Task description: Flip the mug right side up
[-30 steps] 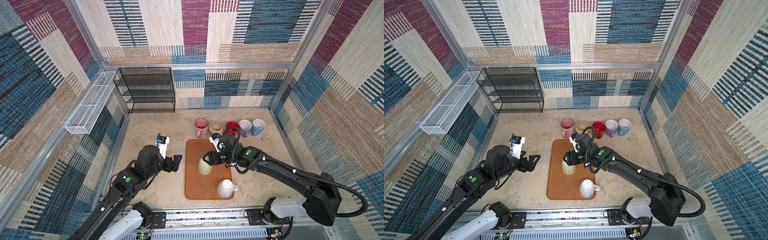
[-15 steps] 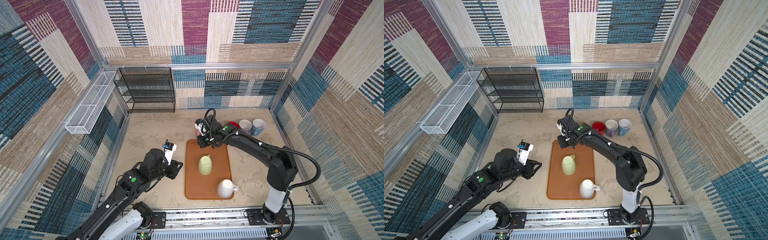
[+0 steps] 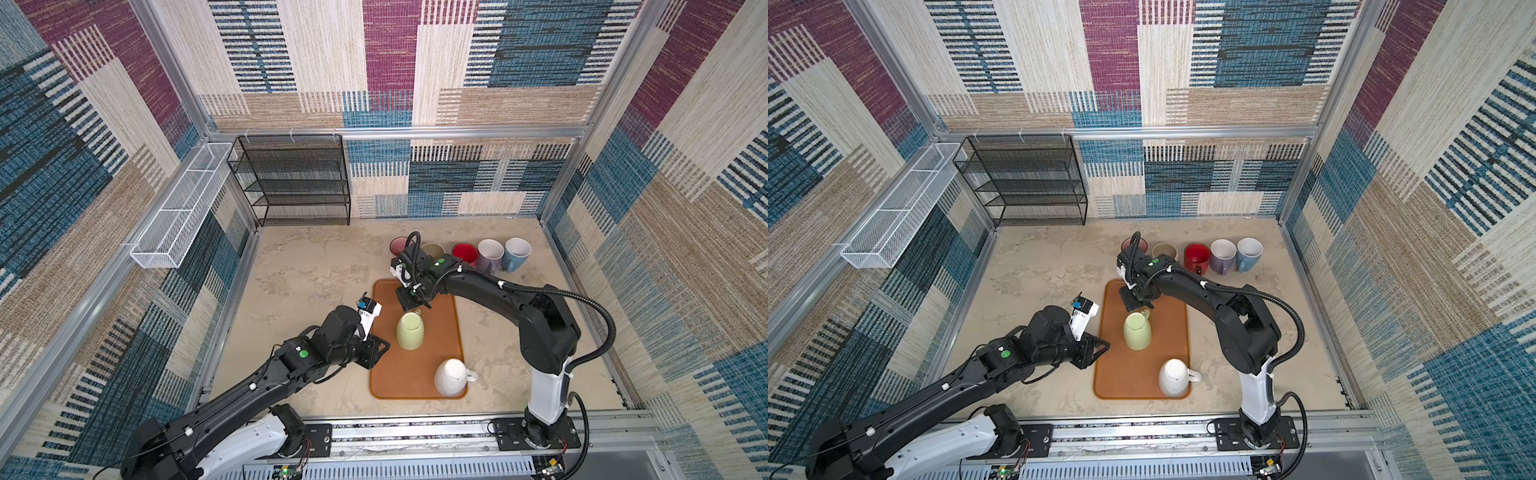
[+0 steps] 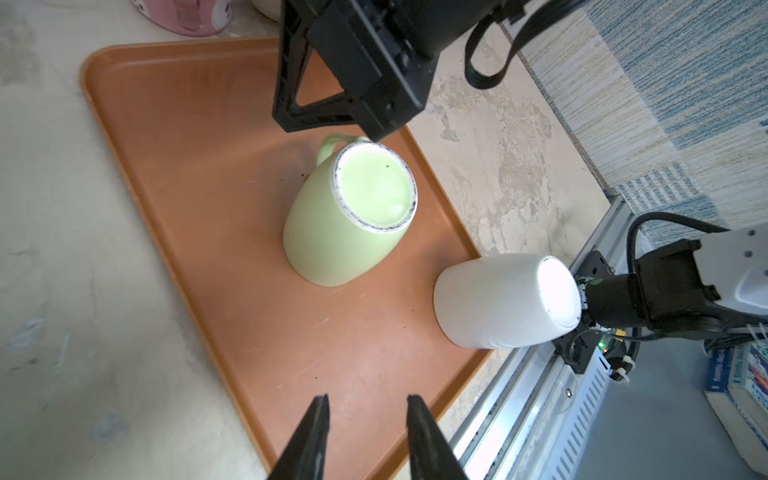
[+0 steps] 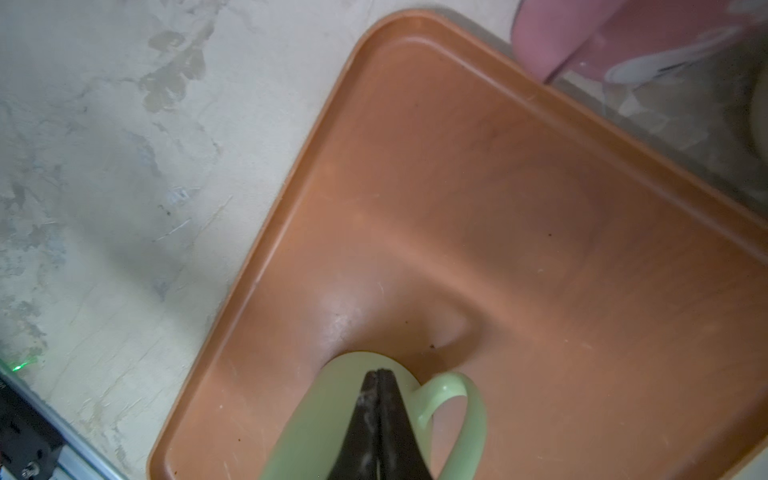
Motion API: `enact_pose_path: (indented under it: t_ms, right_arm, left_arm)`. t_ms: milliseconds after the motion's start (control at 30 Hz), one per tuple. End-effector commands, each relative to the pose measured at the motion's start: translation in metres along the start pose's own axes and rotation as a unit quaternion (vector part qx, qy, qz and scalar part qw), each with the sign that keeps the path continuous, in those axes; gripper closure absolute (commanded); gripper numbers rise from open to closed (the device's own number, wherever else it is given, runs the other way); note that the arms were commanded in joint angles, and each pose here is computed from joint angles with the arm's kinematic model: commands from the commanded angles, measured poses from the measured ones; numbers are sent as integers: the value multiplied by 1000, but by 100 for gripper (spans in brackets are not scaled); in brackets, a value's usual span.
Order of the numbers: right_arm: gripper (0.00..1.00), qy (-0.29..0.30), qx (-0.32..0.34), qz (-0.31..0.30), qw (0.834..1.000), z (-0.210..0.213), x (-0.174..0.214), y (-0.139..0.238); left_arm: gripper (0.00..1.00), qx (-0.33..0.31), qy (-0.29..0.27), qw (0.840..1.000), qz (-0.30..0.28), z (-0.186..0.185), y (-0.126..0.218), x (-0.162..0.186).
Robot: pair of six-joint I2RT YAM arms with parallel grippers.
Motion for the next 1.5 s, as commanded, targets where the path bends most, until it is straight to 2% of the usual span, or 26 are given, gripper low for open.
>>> enact_pose_path:
  t_ms: [0, 333, 733, 1033, 1467]
  right_arm:
    - [95, 2, 14, -14, 1000, -2, 0, 3]
    - [97, -9, 35, -8, 999, -12, 17, 0]
    - [98, -24, 44, -5, 999, -21, 43, 7]
    - [100, -33, 37, -10, 999, -23, 55, 17]
    - [100, -42, 35, -14, 998, -27, 68, 19]
  left_arm:
    - [65, 40, 2, 998, -42, -11, -10, -16]
    - [65, 73, -2, 997, -25, -23, -38, -16]
    - [58, 82, 3, 997, -8, -27, -57, -9]
    - [59, 64, 16, 998, -1, -21, -72, -6]
    - [62, 23, 3, 1000, -1, -13, -83, -11]
Point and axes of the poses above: each gripper's point midway between its finger pads, its own y axis back along the fingers, its own z axis along the line the jaws close on, x = y × z, the point moved 10 cm from there along y, back along the fingers, and after that the axes turned 7 degrees about -y, right-handed, at the moved point
